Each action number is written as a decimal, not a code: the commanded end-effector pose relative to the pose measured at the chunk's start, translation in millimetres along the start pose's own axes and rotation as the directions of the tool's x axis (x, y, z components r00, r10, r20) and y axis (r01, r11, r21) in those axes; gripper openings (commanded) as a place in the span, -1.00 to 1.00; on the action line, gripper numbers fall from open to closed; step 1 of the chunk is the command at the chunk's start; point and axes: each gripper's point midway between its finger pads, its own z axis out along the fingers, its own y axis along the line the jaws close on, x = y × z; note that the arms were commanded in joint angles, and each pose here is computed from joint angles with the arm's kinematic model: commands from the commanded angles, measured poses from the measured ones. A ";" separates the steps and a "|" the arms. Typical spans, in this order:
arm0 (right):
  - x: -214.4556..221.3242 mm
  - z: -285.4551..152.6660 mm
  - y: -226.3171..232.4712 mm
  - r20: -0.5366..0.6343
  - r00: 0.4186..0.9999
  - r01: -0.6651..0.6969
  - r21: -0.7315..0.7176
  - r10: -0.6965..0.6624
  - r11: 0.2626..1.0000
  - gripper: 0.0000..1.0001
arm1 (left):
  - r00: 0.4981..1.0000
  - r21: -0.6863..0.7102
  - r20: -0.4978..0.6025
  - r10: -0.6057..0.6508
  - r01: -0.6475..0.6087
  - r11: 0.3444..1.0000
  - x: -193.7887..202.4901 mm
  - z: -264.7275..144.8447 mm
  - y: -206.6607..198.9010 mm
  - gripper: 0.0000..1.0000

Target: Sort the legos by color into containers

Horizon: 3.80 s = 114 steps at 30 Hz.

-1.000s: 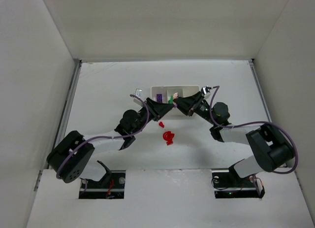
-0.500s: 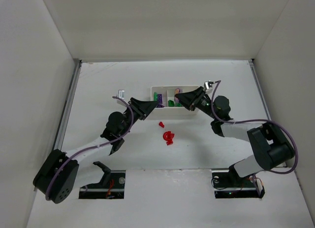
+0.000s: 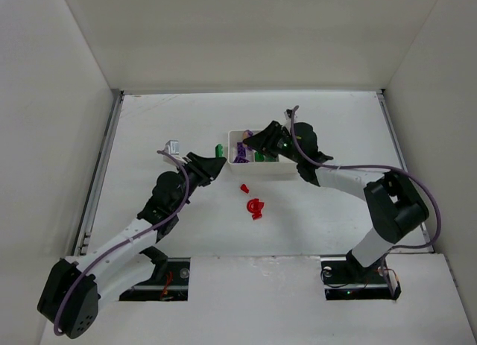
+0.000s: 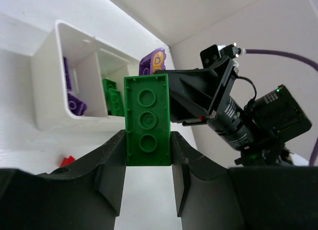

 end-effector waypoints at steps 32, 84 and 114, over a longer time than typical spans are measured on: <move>-49.4 -79.9 -14.4 0.285 0.935 0.171 0.164 -0.213 0.972 -0.56 | 0.971 0.012 -0.106 0.214 -0.214 0.977 32.8 65.6 -38.6 -0.63; 97.1 -57.1 -35.8 -0.169 0.790 0.612 0.154 -0.590 0.776 0.45 | 0.928 -0.328 -0.120 0.353 -0.373 0.868 5.0 29.1 27.9 -0.23; 135.7 4.8 -113.1 -0.368 0.683 0.730 0.352 -0.631 0.586 -0.62 | 0.968 -0.363 -0.089 0.234 -0.251 0.897 6.4 -18.5 97.9 -0.15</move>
